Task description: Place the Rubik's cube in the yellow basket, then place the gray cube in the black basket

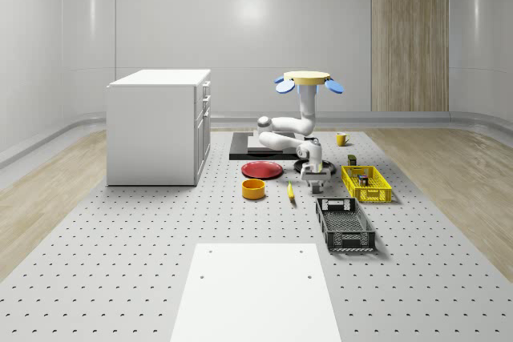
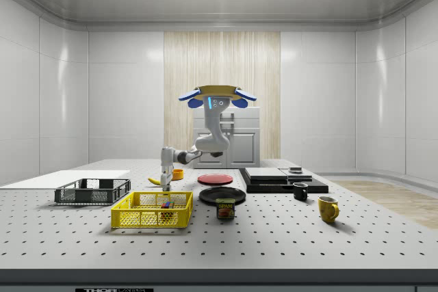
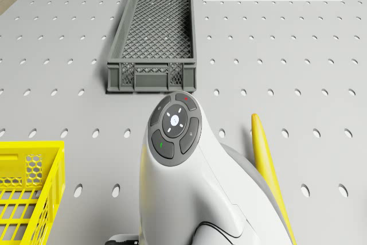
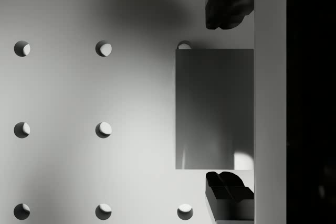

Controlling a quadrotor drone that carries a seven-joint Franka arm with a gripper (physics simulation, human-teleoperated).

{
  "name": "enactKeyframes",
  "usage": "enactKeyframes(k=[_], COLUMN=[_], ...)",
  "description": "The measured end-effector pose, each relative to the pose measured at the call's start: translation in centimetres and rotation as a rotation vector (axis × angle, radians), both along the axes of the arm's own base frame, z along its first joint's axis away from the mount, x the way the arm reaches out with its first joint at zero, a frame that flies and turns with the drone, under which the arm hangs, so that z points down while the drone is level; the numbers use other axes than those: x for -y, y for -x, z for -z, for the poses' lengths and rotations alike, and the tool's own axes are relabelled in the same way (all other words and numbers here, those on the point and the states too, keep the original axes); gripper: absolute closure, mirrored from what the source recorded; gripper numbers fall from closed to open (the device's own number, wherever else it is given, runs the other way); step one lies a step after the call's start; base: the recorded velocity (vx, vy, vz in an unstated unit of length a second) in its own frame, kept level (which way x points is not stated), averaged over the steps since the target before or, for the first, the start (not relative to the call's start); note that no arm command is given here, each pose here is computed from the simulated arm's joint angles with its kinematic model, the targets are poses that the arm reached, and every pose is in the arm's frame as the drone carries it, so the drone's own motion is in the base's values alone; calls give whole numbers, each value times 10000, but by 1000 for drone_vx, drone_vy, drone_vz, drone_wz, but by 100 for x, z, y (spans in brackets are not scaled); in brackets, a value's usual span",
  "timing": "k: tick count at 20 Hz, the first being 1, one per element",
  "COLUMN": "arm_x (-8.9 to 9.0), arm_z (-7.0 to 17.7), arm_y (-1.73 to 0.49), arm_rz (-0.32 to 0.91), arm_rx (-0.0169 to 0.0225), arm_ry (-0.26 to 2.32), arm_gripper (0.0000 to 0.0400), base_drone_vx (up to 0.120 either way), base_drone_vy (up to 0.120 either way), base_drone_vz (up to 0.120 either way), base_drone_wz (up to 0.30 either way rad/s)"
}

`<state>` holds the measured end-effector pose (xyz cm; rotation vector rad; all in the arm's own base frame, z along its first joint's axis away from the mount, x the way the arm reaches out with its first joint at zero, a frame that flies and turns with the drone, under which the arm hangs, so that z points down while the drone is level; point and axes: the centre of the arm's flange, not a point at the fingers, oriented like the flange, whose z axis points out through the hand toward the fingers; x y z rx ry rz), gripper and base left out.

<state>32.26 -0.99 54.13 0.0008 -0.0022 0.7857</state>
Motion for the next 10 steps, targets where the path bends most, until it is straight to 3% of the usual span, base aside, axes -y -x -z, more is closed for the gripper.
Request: enactKeyframes(k=[10], arm_x=[-1], arm_z=[-49], arm_y=[-2], arm_rz=[0], arm_rx=[0], arm_ry=[0], arm_gripper=[0], base_drone_vx=[0], base_drone_vy=[0], base_drone_vz=[0], base_drone_wz=[0])
